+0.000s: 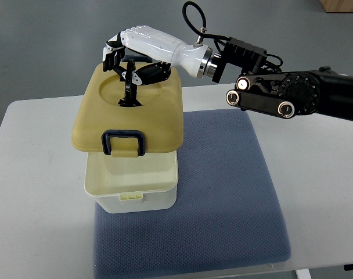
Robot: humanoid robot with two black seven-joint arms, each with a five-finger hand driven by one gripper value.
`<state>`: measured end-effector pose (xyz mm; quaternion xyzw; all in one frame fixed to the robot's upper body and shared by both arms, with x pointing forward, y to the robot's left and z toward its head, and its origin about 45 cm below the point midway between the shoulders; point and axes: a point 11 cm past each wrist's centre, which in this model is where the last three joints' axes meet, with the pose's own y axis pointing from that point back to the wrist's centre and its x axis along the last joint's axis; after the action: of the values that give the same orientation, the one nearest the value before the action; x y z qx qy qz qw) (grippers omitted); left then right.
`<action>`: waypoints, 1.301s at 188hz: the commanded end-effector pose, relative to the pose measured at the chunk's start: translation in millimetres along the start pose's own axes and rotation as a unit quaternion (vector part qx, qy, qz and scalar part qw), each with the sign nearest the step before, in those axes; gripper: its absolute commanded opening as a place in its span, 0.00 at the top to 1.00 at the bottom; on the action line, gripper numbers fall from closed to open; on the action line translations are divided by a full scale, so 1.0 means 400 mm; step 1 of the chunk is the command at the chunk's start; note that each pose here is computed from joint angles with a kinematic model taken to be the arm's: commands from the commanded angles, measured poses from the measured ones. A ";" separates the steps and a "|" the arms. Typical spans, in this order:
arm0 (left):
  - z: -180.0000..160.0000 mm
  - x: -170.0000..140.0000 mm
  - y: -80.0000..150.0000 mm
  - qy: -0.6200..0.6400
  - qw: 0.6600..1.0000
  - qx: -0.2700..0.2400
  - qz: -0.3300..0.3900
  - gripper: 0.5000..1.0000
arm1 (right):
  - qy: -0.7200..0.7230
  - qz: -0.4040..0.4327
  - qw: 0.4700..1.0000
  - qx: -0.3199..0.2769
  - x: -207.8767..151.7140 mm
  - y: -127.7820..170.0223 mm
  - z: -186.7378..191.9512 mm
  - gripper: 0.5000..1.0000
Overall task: Open white storage box with right hand
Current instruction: 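Lift the yellow lid off the white box with the right hand, then carry the lid beside the box and lower it onto the cushion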
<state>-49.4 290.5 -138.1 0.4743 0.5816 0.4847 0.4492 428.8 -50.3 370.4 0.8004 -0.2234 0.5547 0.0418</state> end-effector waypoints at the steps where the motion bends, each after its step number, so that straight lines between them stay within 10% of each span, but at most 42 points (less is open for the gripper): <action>1: -0.001 0.000 0.000 -0.001 1.000 0.001 0.000 0.00 | 0.010 0.001 1.000 -0.008 0.061 0.049 0.008 1.00; 107: -0.005 -0.001 0.000 -0.002 1.000 0.007 -0.001 0.00 | 0.016 0.005 0.990 -0.141 0.160 0.393 0.144 1.00; 245: -0.003 -0.002 0.000 -0.003 1.000 0.007 -0.001 0.00 | -0.059 -0.043 0.970 -0.232 -0.102 0.571 0.241 1.00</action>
<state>-50.6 289.6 -137.9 0.4790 0.5841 0.4779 0.4484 412.0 -280.1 270.4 0.8007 -0.3190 0.4484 0.2366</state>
